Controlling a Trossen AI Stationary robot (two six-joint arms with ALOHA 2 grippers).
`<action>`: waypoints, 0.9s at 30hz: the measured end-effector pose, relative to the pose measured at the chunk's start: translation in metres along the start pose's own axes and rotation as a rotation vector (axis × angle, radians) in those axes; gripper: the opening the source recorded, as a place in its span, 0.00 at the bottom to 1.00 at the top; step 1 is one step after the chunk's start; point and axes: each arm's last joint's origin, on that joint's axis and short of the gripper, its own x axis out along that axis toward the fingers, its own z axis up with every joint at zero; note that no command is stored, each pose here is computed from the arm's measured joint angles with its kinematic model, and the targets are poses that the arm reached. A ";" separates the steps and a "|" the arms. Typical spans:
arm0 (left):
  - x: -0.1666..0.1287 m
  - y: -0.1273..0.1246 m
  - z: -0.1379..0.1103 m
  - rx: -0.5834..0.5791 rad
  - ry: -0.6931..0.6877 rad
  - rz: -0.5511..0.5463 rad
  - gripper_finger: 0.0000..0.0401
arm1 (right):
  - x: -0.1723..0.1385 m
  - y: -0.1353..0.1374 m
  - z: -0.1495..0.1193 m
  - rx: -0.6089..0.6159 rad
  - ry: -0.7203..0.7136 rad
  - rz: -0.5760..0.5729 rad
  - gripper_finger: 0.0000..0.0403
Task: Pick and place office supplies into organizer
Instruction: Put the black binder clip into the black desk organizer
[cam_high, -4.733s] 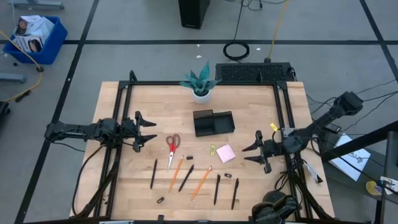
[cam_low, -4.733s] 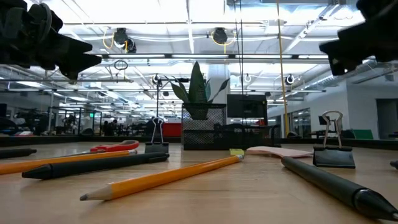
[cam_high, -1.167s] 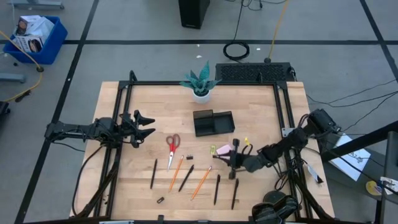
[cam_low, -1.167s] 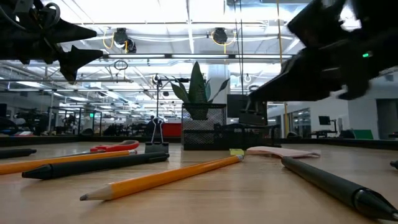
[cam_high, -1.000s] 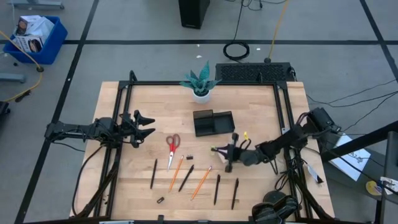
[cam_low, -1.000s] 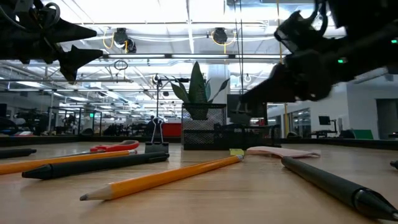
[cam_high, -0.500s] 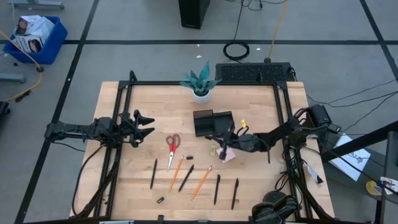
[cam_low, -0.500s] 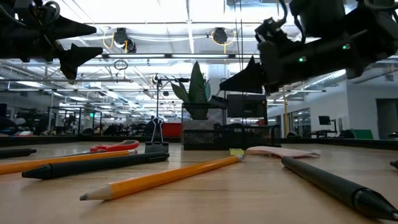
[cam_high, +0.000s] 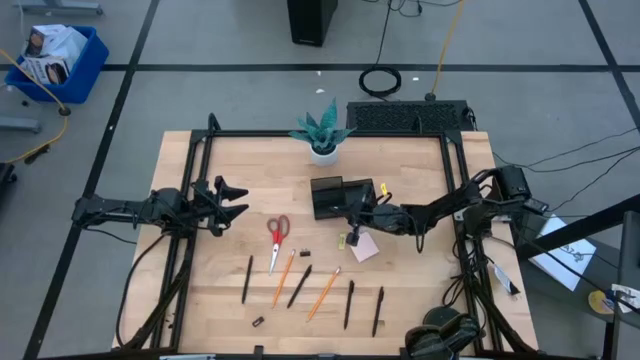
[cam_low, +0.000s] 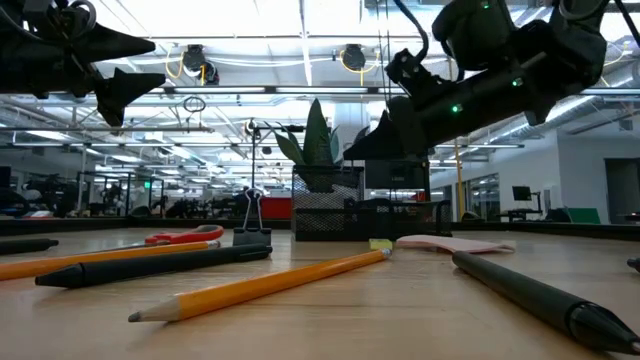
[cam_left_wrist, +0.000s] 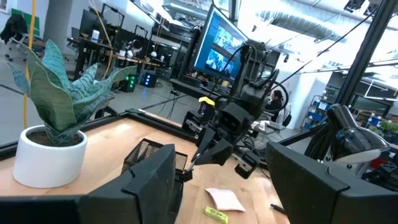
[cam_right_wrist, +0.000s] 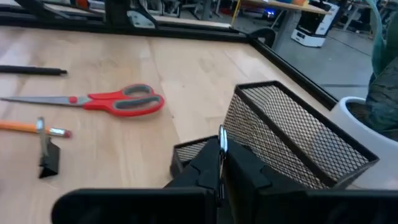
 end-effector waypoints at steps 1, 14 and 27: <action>0.000 0.000 0.000 0.002 0.000 0.000 0.64 | 0.000 -0.001 0.000 0.001 0.001 -0.004 0.03; 0.000 0.001 0.000 0.006 -0.005 0.019 0.64 | 0.004 -0.009 -0.002 0.019 0.021 -0.027 0.03; 0.000 0.001 0.000 0.006 -0.005 0.019 0.64 | 0.024 -0.015 -0.027 0.028 0.026 -0.029 0.03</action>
